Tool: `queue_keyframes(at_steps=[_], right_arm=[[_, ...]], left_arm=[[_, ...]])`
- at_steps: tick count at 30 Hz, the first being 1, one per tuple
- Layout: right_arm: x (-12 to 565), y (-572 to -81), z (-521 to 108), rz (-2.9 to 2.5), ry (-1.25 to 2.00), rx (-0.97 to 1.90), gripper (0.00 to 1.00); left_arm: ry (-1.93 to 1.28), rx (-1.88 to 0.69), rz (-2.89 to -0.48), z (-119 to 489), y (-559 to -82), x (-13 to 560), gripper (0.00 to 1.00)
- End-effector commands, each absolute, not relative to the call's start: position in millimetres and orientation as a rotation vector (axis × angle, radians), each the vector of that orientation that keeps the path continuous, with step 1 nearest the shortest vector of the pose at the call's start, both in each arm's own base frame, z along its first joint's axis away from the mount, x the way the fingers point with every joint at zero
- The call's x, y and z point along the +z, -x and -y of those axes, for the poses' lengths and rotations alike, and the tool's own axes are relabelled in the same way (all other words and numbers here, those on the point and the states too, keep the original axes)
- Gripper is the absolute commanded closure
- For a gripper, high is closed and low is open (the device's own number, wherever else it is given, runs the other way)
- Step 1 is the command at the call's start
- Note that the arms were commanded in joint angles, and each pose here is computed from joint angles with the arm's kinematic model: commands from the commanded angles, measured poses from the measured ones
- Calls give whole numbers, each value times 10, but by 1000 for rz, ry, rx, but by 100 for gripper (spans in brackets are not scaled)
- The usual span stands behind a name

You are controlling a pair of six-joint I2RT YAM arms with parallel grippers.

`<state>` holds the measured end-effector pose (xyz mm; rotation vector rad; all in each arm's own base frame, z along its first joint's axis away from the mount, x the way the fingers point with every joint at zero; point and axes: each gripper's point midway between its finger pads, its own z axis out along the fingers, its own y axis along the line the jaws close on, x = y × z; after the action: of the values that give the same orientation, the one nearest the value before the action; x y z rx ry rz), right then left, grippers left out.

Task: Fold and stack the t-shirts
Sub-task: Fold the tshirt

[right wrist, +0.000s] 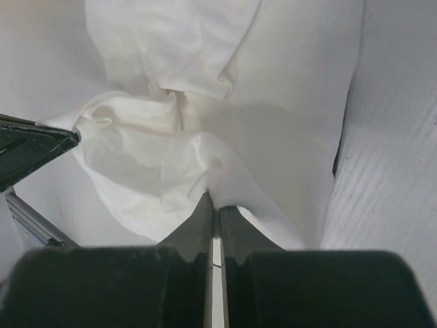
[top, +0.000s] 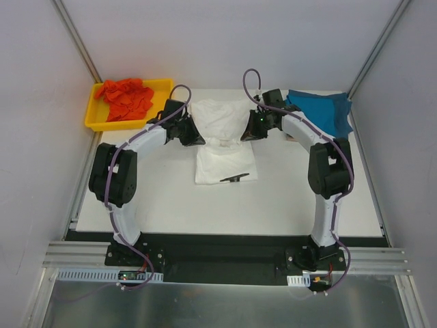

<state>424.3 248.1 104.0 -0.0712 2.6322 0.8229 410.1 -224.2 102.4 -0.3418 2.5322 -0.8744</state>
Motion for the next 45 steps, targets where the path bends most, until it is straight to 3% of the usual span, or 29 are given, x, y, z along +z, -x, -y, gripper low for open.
queue_keyframes(at_steps=[1,4,5,6,8,9,10,12,13,17,25,33,38,41,45], right_arm=[[1123,-4524,-2434,-2579,45,809,95],[1045,-4613,-2414,-2592,38,808,84],[1039,-4638,-2390,-2599,28,811,80],[1016,-4614,-2383,-2621,22,820,65],[1060,-4604,-2397,-2621,31,857,46],[1089,-4587,-2402,-2618,37,860,13],[1196,-4572,-2385,-2597,46,859,3],[1240,-4507,-2339,-2592,48,833,3],[1303,-4476,-2317,-2581,50,824,3],[1557,-4175,-2300,-2527,82,835,3],[1252,-3425,-2252,-2573,48,841,3],[860,-3108,-1848,-2627,-97,691,3],[675,-3023,-1832,-2671,-125,738,3],[605,-2988,-1891,-2695,-142,788,3],[560,-2987,-1934,-2711,-150,819,3]], left_arm=[[314,-885,-2517,2272,-4314,1010,97],[340,-863,-2511,2252,-4359,994,87],[345,-854,-2507,2238,-4361,1005,79],[346,-841,-2495,2217,-4365,1042,64],[332,-842,-2486,2208,-4338,1093,48],[315,-862,-2469,2220,-4315,1194,42],[311,-870,-2468,2219,-4279,1214,27],[295,-889,-2439,2230,-4216,1366,13],[295,-884,-2451,2224,-4140,1334,1],[253,-889,-2441,2267,-3891,1411,1],[225,-942,-2511,2296,-3294,1214,1],[325,-838,-2615,1964,-2700,721,0],[379,-771,-2644,1856,-2636,555,1],[420,-727,-2638,1783,-2699,465,8],[435,-730,-2657,1809,-2783,380,34]])
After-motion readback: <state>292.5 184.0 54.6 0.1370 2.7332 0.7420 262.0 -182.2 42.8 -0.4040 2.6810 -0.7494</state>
